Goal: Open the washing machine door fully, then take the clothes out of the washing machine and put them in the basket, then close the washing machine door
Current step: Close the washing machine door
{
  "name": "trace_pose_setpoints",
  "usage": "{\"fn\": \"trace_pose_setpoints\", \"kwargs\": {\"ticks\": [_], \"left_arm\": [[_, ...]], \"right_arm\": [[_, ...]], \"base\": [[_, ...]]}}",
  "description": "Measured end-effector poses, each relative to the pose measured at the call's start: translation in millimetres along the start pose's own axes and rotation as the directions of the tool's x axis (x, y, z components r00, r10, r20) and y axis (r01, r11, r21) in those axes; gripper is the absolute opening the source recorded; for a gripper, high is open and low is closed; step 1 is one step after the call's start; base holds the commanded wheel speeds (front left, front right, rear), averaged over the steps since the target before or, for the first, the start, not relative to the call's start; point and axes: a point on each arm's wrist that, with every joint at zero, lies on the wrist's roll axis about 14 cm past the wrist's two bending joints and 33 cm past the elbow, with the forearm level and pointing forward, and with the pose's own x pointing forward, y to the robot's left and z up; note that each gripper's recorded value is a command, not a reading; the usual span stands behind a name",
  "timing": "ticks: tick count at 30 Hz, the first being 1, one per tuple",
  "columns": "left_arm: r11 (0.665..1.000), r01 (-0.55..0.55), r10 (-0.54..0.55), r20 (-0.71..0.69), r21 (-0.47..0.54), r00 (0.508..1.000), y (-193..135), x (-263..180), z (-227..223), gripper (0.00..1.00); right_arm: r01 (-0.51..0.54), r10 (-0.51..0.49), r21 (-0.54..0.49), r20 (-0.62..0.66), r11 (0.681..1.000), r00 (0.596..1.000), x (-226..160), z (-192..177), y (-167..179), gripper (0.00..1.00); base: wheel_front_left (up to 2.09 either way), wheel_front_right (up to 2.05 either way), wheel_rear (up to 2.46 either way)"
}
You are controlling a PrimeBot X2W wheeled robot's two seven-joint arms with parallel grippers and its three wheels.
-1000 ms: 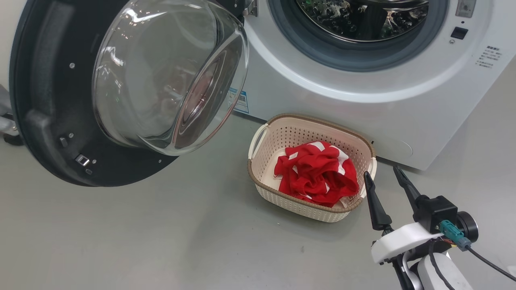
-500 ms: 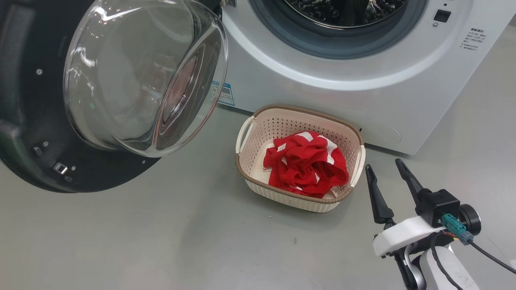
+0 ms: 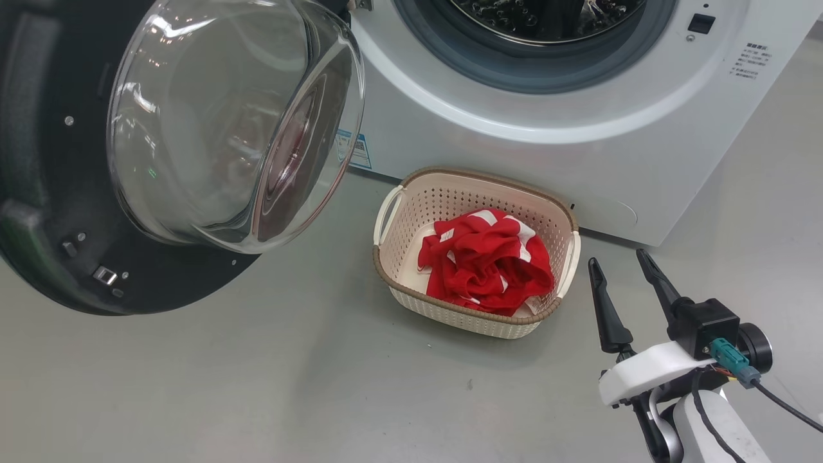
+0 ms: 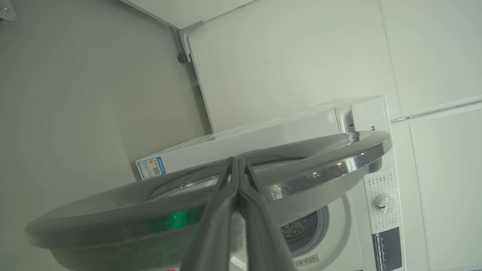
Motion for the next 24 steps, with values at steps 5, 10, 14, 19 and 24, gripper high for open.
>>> {"fn": "trace_pose_setpoints", "kwargs": {"ticks": [5,10,14,19,24], "left_arm": [[1.000,0.018,-0.018,-0.064,0.003,0.998,-3,0,-9,0.00],[0.999,0.044,-0.044,-0.131,-0.003,0.990,-8,0,-21,0.00],[0.997,0.073,-0.076,-0.178,-0.019,0.981,-15,0,-30,0.00],[0.995,0.102,-0.101,-0.261,-0.010,0.960,-21,-3,-48,0.00],[0.993,0.117,-0.117,-0.334,-0.020,0.935,-23,-7,-66,0.00]], "right_arm": [[-0.001,0.001,-0.001,0.001,1.000,1.000,0,1,0,1.00],[0.001,-0.001,-0.002,0.004,1.000,1.000,0,2,0,1.00],[0.004,-0.004,-0.004,0.007,1.000,1.000,-1,3,-1,1.00],[0.010,-0.009,-0.005,0.012,1.000,1.000,-2,5,-2,1.00],[0.014,-0.013,-0.006,0.015,1.000,1.000,-3,6,-3,1.00]], "base": [[0.00,0.00,0.00],[0.00,0.00,0.00],[0.00,0.00,0.00],[0.00,0.00,0.00],[0.00,0.00,0.00]]}}
